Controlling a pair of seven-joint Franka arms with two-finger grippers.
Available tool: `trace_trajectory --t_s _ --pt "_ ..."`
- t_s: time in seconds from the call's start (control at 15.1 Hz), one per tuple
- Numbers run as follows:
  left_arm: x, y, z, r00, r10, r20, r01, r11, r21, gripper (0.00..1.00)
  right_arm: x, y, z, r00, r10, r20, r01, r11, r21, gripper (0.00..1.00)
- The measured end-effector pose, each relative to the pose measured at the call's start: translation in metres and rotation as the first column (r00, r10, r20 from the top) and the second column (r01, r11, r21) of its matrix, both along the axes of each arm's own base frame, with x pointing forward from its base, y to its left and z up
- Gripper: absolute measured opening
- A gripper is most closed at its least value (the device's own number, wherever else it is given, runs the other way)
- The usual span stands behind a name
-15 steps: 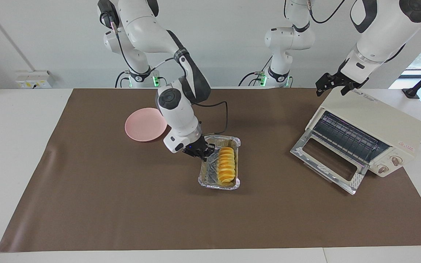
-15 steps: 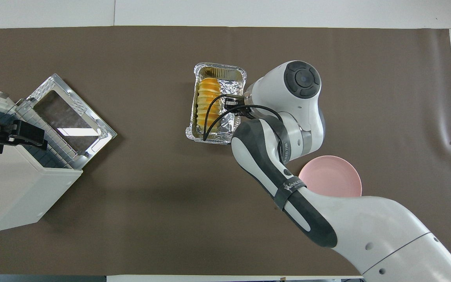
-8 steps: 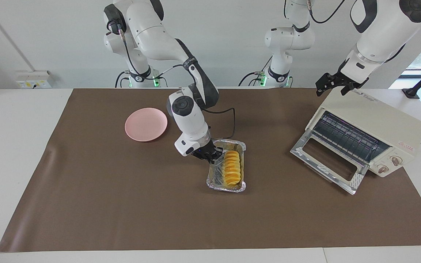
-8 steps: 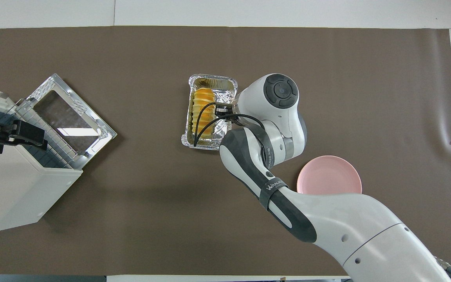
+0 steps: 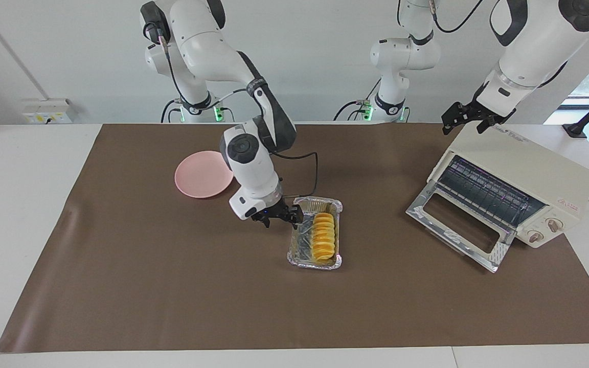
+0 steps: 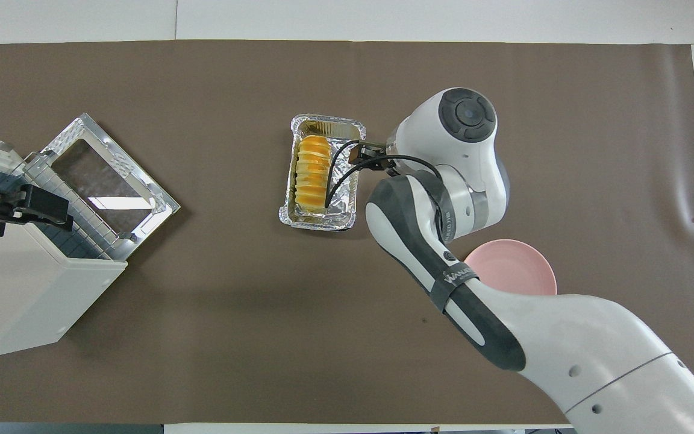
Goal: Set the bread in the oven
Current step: 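Release the tray and retract the right gripper while the left gripper rises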
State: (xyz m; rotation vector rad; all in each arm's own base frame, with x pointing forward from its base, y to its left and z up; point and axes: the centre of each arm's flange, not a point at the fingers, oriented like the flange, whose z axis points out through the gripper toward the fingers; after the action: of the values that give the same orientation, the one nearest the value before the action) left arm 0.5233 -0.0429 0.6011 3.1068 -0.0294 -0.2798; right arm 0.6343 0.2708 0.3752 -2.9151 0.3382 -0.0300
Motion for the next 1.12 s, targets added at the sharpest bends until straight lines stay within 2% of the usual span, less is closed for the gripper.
trace_trajectory --t_s 0.13,0.4,0.59,0.73,0.92,1.12 --pt "0.0 0.0 0.0 1.0 0.0 0.0 0.0 1.0 0.0 1.0 0.0 -0.044 0.05 0.999 0.043 -0.009 -0.043 0.999 -0.006 1.0" --pt "0.001 -0.001 0.001 1.0 0.005 0.011 -0.005 1.0 0.0 1.0 -0.02 -0.164 0.139 0.995 0.098 -0.032 -0.099 0.995 -0.026 1.0" --pt "0.011 -0.017 0.009 0.994 0.01 0.107 -0.01 1.0 -0.006 1.0 -0.042 -0.239 0.167 0.991 0.13 -0.025 -0.132 0.988 -0.079 1.0" --pt "0.018 -0.047 0.011 0.991 -0.033 0.129 0.034 0.999 -0.008 1.0 -0.06 -0.258 0.179 0.987 0.154 -0.04 -0.158 0.98 -0.123 1.0" --pt "0.051 -0.119 0.003 0.986 -0.122 0.116 0.123 0.992 -0.002 1.0 -0.085 -0.263 0.195 0.983 0.172 -0.061 -0.181 0.966 -0.185 1.0" --pt "0.085 -0.2 -0.037 0.981 -0.164 0.099 0.164 0.986 0.006 1.0 -0.093 -0.277 0.203 0.981 0.186 -0.056 -0.194 0.961 -0.197 1.0"
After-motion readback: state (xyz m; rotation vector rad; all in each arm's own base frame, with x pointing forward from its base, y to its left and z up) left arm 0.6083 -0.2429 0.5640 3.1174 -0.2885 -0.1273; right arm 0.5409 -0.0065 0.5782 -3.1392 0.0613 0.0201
